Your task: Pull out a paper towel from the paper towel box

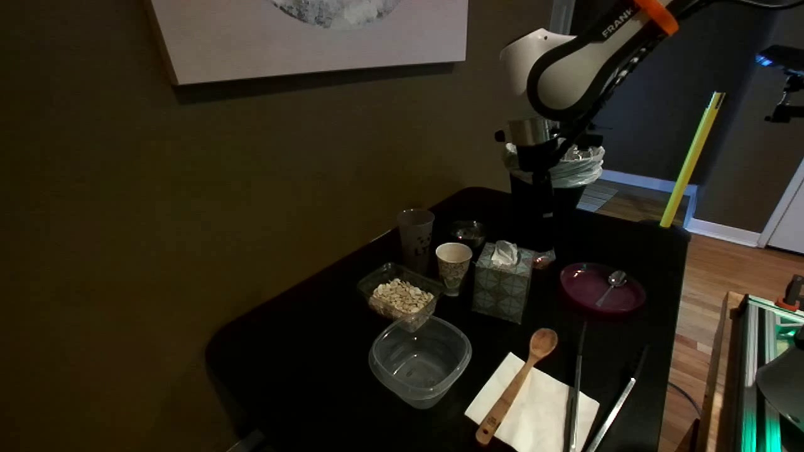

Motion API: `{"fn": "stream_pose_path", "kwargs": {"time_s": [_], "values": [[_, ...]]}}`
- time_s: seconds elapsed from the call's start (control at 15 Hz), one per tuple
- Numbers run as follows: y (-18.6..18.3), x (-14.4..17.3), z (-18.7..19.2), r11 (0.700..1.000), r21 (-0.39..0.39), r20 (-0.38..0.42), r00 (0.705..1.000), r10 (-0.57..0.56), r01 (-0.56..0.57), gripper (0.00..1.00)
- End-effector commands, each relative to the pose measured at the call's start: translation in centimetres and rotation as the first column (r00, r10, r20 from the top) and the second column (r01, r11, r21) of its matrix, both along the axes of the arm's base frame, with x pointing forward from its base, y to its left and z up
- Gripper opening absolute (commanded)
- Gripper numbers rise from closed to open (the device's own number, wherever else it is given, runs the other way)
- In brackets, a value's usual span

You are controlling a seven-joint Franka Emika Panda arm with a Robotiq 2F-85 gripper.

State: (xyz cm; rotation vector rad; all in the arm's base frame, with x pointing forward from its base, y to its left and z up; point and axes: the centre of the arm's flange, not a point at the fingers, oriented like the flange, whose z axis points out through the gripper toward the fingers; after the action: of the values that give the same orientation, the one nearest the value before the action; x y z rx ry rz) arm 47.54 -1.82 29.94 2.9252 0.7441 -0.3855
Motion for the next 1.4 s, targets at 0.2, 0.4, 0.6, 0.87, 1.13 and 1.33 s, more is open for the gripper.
{"fn": "stream_pose_path", "kwargs": {"time_s": [0.2, 0.4, 0.6, 0.87, 1.13, 1.33], "values": [[1.0, 2.6, -4.2, 0.999, 0.029, 0.040, 0.998, 0.040, -0.041, 1.00], [1.0, 1.8, -3.9, 0.999, 0.019, 0.049, 0.998, 0.032, -0.033, 1.00], [0.8, 2.6, -4.8, 0.995, 0.062, 0.066, 0.995, 0.078, -0.082, 1.00], [0.5, 3.4, -5.5, 0.990, 0.097, 0.096, 0.991, 0.096, -0.106, 1.00], [0.2, 4.0, -6.2, 0.987, 0.112, 0.109, 0.989, 0.101, -0.113, 1.00], [0.0, 4.4, -6.8, 0.987, 0.116, 0.100, 0.990, 0.104, -0.115, 0.68]]}}
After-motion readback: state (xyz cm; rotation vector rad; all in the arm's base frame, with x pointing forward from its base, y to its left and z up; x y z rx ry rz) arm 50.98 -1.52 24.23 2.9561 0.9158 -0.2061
